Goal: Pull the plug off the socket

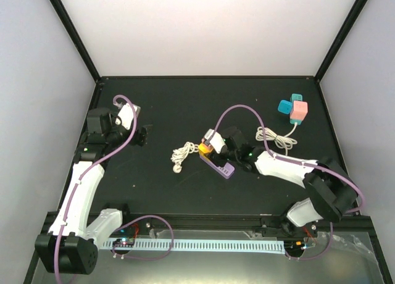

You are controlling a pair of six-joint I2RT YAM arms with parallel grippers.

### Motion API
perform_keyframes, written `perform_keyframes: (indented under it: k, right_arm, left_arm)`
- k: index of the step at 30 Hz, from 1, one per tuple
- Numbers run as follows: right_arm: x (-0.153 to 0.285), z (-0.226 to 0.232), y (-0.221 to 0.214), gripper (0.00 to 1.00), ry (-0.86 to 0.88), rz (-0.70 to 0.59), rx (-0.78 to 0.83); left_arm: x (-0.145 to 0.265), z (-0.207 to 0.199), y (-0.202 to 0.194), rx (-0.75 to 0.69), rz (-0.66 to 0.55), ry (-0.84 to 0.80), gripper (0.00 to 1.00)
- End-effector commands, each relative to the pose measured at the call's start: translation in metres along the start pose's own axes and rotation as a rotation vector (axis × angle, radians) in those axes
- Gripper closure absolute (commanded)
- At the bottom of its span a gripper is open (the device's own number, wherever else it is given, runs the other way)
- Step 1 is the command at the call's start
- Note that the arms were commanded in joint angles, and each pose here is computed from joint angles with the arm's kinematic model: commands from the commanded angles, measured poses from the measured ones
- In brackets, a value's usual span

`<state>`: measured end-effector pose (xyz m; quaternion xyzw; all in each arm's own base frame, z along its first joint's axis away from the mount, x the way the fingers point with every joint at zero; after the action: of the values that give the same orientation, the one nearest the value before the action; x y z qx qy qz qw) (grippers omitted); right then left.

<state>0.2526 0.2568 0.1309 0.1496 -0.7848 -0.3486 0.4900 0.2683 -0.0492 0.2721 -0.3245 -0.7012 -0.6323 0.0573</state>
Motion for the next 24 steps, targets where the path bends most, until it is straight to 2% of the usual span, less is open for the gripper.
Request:
perform_keyframes:
  k: [1,8,9,13,17,24]
  right_arm:
    - [-0.011,0.003,0.03,0.39,-0.016,-0.12,0.013]
    - [-0.022,0.015,0.063,0.39,0.015,-0.256,-0.023]
    - [-0.023,0.018,0.066,0.37,0.029,-0.275,-0.027]
    - [-0.022,0.028,0.064,0.14,0.066,-0.356,0.045]
    - [-0.027,0.027,0.049,0.05,0.032,-0.296,0.045]
    - [-0.02,0.031,0.025,0.06,0.001,-0.296,-0.028]
  left_arm:
    - [0.004,-0.005,0.015,-0.005,-0.048,-0.025,0.01]
    - [0.007,-0.018,0.011,-0.064,-0.012,-0.118,0.01]
    - [0.007,-0.02,0.008,-0.066,-0.002,-0.141,0.01]
    - [0.005,-0.037,-0.004,-0.109,0.01,-0.266,0.01]
    - [-0.007,-0.053,-0.008,-0.112,0.0,-0.297,0.01]
    - [-0.024,-0.083,-0.02,-0.101,-0.02,-0.382,0.01]
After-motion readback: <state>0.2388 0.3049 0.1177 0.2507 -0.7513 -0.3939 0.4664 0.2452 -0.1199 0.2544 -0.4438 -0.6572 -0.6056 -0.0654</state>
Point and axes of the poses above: each gripper's point midway between its finger pads, its own x axis back along the fingers, its own z axis along the line the jaws close on, y = z × x, the point moved 5 cm from there along x, back along the fingers, and after that the axes turned 13 degrees about x, right-handed, at the moved point
